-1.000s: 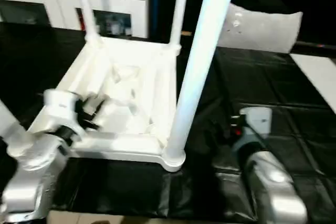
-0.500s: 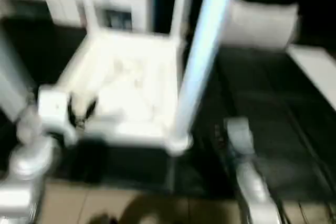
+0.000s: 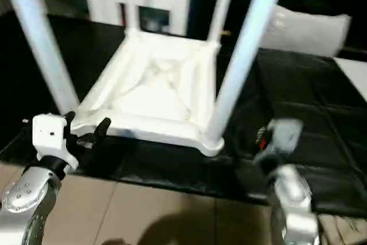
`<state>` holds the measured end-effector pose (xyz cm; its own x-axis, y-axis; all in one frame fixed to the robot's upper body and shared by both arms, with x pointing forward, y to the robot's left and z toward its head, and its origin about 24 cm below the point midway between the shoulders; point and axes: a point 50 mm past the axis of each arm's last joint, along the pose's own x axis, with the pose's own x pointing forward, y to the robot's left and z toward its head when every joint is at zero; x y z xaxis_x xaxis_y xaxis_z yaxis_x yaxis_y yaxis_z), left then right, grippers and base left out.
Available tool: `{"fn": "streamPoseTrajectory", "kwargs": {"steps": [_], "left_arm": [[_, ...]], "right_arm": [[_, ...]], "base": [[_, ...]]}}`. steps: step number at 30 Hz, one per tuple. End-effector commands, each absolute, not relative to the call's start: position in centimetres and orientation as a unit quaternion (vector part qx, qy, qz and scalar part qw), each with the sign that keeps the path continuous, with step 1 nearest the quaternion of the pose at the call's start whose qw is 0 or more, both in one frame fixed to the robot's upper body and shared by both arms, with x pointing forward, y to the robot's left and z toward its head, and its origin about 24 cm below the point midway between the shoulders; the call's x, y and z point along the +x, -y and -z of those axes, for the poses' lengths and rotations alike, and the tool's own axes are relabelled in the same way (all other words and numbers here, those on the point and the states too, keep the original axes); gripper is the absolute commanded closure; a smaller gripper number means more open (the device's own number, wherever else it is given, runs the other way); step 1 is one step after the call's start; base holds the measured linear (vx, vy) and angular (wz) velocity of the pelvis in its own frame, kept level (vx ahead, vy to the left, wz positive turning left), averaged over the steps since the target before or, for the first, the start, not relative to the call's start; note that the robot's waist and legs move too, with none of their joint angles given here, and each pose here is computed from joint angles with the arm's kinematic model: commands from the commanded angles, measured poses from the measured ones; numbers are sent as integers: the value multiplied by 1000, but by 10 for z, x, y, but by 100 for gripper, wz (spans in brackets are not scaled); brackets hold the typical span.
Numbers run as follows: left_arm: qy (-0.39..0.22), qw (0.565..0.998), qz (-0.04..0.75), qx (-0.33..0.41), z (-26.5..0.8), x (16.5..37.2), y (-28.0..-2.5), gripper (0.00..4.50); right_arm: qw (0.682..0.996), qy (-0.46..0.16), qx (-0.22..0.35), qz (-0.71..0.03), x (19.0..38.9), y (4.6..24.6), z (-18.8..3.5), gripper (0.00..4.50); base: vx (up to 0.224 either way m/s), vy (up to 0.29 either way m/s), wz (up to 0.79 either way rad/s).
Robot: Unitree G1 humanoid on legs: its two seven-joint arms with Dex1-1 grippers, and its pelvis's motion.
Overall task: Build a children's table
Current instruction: Flip table
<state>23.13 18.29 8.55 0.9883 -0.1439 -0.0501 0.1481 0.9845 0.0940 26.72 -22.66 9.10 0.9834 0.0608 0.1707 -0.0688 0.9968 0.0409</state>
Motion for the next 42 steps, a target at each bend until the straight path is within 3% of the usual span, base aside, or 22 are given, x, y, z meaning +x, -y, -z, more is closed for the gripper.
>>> {"fn": "streamPoseTrajectory", "kwargs": {"steps": [1, 2, 6, 10, 17, 26, 32, 36, 40, 42], "left_arm": [[-7, 996, 79, 50, -93, 231, -182, 8], [-6, 995, 78, 56, -94, 232, -183, 8], [8, 996, 57, 67, -98, 228, -191, 8], [-5, 997, 26, 69, -91, 211, -200, 8], [-12, 998, -14, 68, -85, 196, -211, 8], [-9, 995, -45, 86, -89, 213, -230, 8], [-51, 993, 16, 103, -84, 236, -233, 8], [-62, 991, 48, 109, -87, 250, -232, 8], [-70, 988, 94, 100, -85, 263, -222, 8], [-75, 989, 95, 84, -82, 272, -219, 8]], "right_arm": [[994, 104, 12, -5, 269, 238, -108, 0], [994, 108, 1, 3, 274, 242, -118, 0], [988, 121, -25, -97, 277, 229, -149, 0], [982, 73, -23, -172, 263, 219, -136, 0], [972, -5, -28, -232, 246, 219, -114, 0], [952, -6, -1, -306, 249, 190, -107, 0], [975, -43, -36, -217, 275, 189, -88, 0], [993, -49, -52, -94, 286, 218, -87, 0], [995, -37, -58, -74, 285, 224, -88, 0], [991, -40, -60, -109, 281, 216, -85, 0]], "base": [[0, 0, 0], [0, 0, 0], [0, 0, 0], [0, 0, 0], [0, 0, 0], [0, 0, 0], [0, 0, 0], [0, 0, 0], [0, 0, 0], [0, 0, 0]]}}
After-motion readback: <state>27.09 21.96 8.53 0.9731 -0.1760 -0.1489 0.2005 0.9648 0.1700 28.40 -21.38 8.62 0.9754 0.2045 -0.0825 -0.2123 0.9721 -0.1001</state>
